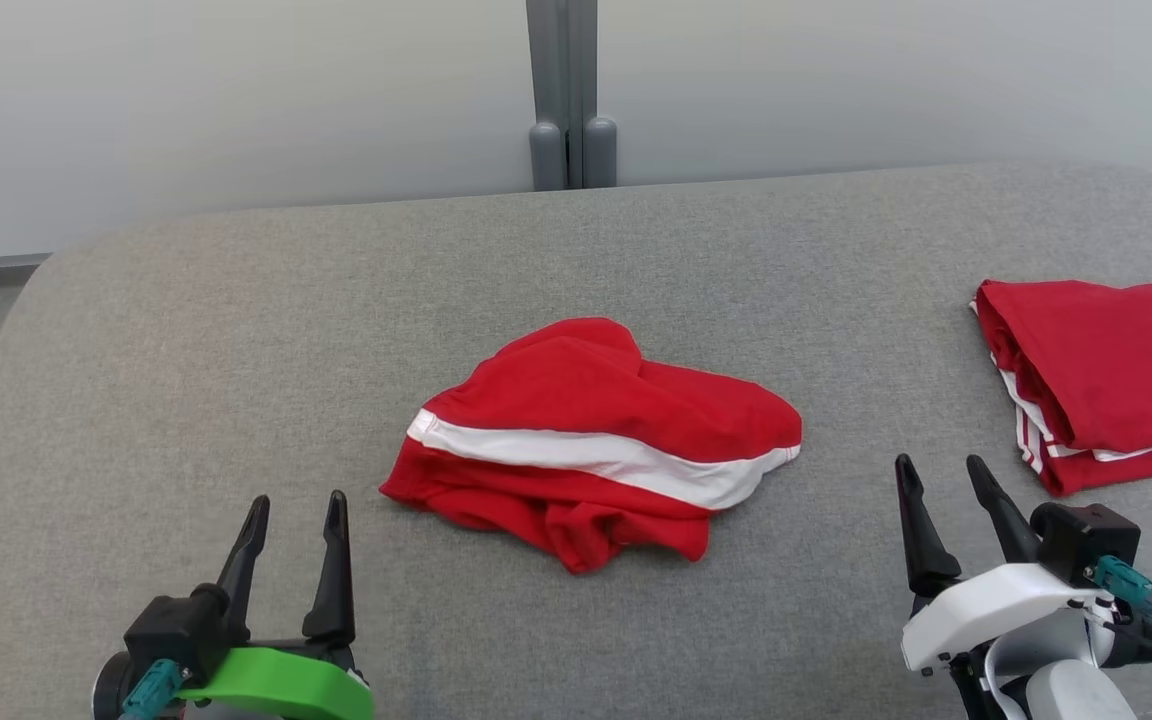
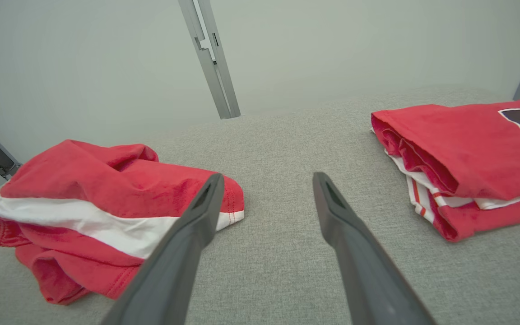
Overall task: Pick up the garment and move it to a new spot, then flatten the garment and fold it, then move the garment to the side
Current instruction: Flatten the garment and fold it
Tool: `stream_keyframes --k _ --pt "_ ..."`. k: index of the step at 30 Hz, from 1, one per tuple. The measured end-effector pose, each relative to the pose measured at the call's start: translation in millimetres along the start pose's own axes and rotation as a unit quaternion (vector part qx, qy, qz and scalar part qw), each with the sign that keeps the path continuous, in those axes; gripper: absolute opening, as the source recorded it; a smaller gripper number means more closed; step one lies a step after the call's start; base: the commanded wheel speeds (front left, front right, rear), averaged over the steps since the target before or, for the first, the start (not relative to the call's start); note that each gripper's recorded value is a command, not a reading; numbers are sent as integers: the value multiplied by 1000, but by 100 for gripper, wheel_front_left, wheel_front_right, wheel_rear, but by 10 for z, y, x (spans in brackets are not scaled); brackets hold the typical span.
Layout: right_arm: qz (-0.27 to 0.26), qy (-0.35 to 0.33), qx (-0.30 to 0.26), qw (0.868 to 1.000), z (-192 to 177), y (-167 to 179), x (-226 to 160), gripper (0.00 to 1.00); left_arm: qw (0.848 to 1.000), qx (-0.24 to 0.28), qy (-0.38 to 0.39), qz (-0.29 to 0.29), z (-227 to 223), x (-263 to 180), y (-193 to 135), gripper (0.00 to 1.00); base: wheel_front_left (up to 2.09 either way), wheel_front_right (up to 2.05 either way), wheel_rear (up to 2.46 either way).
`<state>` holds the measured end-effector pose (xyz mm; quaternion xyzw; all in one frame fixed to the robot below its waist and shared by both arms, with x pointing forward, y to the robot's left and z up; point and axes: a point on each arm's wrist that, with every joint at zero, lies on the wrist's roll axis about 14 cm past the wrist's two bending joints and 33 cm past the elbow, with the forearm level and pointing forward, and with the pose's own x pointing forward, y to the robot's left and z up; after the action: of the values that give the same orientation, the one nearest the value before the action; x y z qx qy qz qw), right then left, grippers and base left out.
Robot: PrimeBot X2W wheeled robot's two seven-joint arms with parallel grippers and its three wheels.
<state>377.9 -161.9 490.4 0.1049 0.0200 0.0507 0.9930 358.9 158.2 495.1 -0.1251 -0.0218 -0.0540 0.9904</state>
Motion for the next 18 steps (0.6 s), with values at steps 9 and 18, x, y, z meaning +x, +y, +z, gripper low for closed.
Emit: stream_keyframes --k 9,18 --pt "27 100 -11 995 -324 116 142 100 996 12 60 -59 -326 195 -259 100 0 0 0" --pt "47 174 -19 983 -565 169 419 100 984 54 126 -114 -491 647 -323 100 0 0 0"
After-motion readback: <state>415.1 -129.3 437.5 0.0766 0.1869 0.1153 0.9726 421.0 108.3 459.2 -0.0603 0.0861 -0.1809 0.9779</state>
